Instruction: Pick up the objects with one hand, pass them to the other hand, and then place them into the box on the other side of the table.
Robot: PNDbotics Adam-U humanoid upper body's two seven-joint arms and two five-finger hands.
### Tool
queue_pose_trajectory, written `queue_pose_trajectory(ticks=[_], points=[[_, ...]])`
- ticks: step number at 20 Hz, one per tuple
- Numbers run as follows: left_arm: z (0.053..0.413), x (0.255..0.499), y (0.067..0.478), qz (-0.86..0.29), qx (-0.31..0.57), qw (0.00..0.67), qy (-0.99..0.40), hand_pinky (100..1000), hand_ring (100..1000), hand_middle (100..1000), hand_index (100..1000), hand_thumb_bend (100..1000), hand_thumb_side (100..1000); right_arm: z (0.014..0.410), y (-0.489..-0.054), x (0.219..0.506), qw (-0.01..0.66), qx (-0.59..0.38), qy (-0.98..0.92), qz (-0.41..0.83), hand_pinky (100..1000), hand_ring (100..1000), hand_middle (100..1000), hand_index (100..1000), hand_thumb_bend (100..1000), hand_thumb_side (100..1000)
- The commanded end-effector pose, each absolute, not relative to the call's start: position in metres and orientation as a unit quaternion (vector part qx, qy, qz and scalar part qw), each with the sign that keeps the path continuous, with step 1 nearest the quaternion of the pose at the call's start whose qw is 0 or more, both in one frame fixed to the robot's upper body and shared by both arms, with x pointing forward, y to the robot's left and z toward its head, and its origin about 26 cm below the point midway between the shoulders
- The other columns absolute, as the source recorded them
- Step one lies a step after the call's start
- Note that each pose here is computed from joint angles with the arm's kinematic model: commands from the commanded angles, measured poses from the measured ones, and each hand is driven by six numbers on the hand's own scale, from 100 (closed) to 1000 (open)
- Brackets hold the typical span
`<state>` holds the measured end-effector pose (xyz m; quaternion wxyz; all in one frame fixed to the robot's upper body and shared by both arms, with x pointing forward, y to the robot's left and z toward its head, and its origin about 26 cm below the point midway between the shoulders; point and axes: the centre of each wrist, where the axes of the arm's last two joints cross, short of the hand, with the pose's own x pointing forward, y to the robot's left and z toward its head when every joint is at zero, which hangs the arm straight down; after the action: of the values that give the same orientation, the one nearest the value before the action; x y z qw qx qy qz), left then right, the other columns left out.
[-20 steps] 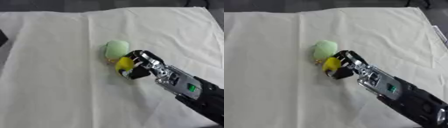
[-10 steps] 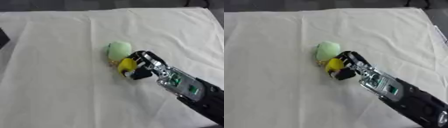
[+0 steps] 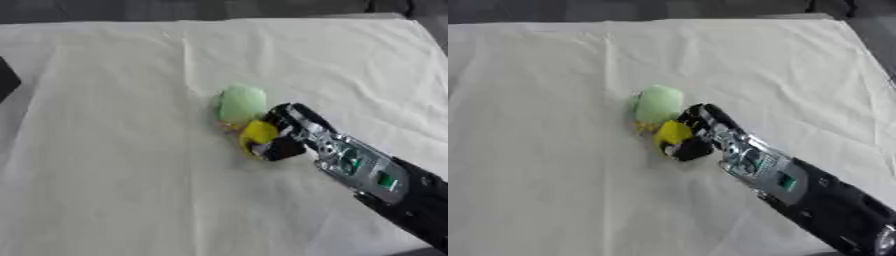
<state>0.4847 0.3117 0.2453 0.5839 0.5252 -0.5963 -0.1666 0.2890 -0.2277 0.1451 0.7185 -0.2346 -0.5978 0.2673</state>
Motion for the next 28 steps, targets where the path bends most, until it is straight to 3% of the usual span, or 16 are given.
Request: queue_pose_trajectory(ticks=[1,7,18,23,28], points=[[0.261,0.483,0.316,-0.158,0.533,0.571,-0.604,873,750,755,729,367,536,0.157,-0.231,0.284,0.723,-0.318,-0.569,0.231,639,591,464,547,352,100],[0.263,0.482,0.315,-0.163,0.533,0.564,-0.61,871,747,758,731,386,546,0.174,-0.228,0.283,0.707,-0.314,-0.595,0.22,537,567,459,536,274,100],[0.273,0.476,0.304,-0.19,0.524,0.535,-0.635,860,748,757,740,388,483,0.192,-0.229,0.289,0.673,-0.287,-0.651,0.205,393,525,445,515,278,100],[0.285,0.466,0.29,-0.225,0.496,0.491,-0.68,847,739,759,746,400,438,0.201,-0.233,0.292,0.661,-0.268,-0.677,0.182,363,514,442,511,262,100],[0.306,0.448,0.252,-0.298,0.429,0.401,-0.753,842,744,776,769,441,365,0.206,-0.23,0.294,0.659,-0.235,-0.693,0.176,354,508,440,507,230,100]])
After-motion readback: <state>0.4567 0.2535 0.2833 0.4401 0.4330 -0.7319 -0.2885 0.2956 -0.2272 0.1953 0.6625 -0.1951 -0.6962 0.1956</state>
